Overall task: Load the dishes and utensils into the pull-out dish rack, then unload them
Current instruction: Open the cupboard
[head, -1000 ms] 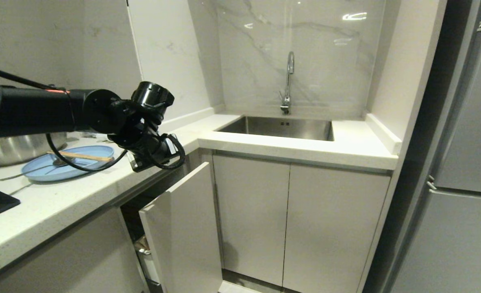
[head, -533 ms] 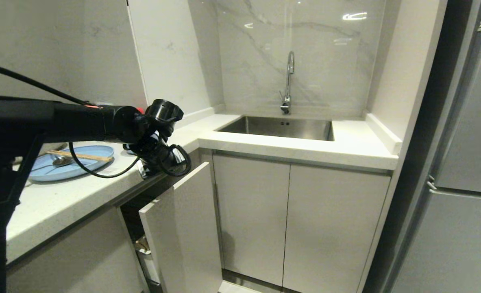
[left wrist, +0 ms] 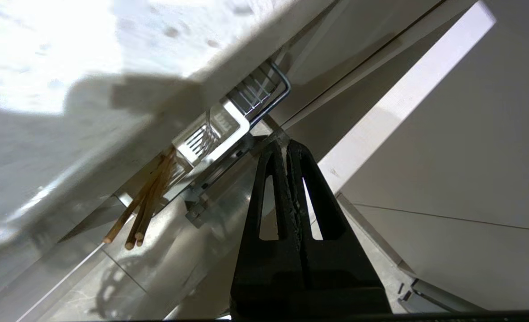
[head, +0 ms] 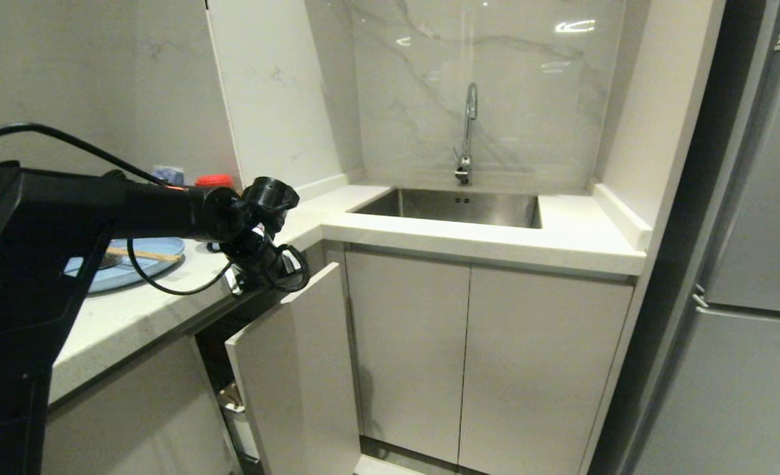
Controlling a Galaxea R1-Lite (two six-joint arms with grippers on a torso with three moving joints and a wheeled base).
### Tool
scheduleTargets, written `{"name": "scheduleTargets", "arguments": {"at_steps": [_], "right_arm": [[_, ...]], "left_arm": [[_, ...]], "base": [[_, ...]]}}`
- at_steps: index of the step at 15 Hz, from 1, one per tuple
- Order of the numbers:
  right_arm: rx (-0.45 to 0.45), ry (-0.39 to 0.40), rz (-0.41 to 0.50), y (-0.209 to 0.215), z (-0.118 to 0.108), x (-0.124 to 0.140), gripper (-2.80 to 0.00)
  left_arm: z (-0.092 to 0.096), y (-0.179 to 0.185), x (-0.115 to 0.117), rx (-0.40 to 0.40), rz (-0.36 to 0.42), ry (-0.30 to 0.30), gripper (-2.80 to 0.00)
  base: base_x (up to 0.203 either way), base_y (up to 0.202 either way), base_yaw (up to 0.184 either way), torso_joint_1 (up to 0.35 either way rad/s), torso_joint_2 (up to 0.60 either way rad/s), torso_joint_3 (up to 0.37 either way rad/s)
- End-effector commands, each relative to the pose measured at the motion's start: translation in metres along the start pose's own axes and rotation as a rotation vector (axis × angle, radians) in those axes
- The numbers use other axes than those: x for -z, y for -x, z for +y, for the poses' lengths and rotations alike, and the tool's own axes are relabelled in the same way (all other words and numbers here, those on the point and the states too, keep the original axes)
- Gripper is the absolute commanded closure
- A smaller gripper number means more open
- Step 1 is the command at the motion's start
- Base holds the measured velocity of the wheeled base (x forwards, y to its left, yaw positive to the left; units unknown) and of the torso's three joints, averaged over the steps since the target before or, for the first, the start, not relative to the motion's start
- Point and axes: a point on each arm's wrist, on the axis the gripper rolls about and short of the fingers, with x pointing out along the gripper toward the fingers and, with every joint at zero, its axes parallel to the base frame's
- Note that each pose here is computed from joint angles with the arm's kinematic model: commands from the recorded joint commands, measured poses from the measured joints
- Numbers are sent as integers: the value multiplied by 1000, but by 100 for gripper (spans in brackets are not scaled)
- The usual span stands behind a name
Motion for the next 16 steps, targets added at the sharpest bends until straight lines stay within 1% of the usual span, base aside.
{"name": "scheduleTargets", "arguments": {"at_steps": [1, 4, 7, 11, 13, 15, 16], "right_arm": [[0, 0, 24, -1, 0, 7, 0], [0, 0, 25, -1, 0, 7, 0], [0, 0, 24, -1, 0, 7, 0], [0, 0, 24, -1, 0, 7, 0], [0, 0, 25, -1, 0, 7, 0], [0, 0, 25, -1, 0, 7, 0], [0, 0, 25, -1, 0, 7, 0]], "left_arm": [[-2, -17, 7, -24, 30, -11, 0], [-4, -27, 12, -36, 52, -22, 0], [-7, -28, 17, -37, 65, -35, 0], [-19, -18, 32, -31, 108, -86, 0], [-24, -14, 40, 19, 171, -104, 0], [-27, -6, 48, 75, 267, -127, 0], [-29, -1, 51, 100, 290, -129, 0]], "base": [[0, 0, 0, 0, 0, 0], [0, 0, 0, 0, 0, 0], [0, 0, 0, 0, 0, 0], [0, 0, 0, 0, 0, 0], [0, 0, 0, 0, 0, 0], [0, 0, 0, 0, 0, 0], [0, 0, 0, 0, 0, 0]]}}
